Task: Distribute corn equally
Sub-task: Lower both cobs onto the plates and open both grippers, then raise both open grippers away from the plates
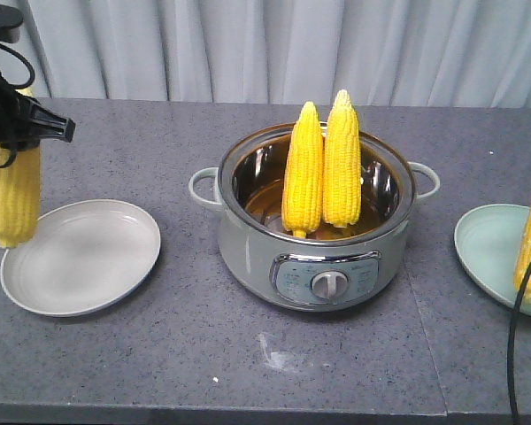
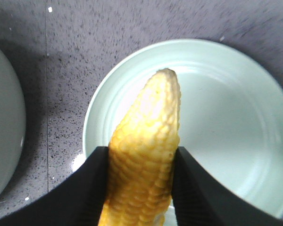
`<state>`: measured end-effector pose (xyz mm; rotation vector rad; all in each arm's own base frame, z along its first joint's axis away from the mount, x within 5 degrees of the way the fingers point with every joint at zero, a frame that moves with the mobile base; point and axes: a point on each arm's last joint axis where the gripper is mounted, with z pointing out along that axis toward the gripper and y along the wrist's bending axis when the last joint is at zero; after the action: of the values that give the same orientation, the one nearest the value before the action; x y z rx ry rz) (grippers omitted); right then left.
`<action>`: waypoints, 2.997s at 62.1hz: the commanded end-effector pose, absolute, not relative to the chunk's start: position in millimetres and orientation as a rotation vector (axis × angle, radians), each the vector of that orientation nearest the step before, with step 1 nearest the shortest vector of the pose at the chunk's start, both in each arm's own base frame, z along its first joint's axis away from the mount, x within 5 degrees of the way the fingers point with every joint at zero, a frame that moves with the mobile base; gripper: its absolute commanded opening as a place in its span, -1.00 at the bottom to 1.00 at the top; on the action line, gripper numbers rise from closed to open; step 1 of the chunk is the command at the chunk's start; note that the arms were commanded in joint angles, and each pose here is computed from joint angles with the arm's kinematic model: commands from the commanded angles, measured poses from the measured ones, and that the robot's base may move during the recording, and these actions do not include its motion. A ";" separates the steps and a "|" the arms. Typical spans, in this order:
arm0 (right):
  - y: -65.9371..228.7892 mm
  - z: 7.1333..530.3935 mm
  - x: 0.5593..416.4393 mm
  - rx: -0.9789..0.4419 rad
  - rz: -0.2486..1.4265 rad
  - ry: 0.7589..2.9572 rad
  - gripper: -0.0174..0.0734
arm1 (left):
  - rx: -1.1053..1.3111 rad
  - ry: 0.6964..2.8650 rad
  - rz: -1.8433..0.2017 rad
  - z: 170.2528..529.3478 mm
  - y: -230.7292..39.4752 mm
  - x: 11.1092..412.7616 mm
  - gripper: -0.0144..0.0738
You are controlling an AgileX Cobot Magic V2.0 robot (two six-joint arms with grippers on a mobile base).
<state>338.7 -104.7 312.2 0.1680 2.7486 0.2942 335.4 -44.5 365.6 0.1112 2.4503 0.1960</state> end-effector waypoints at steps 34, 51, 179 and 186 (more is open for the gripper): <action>-120.7 288.9 360.5 0.176 0.206 2.714 -0.63 | 0.135 2.469 0.112 339.2 -52.8 364.9 -0.69; -122.7 287.3 359.7 0.163 0.175 2.732 -0.62 | 0.141 2.514 0.121 324.1 -54.2 372.6 -0.69; -24.9 481.9 296.8 -0.211 0.586 2.087 0.48 | 0.110 2.276 -0.247 407.7 -65.7 315.5 0.35; 5.9 480.7 297.6 -0.336 0.683 2.091 0.48 | 0.190 2.150 -0.493 429.3 -81.3 301.5 0.35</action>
<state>307.8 -17.1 461.1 -0.2445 2.1858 0.6167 317.3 -70.5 388.9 0.1545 2.3671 -0.2920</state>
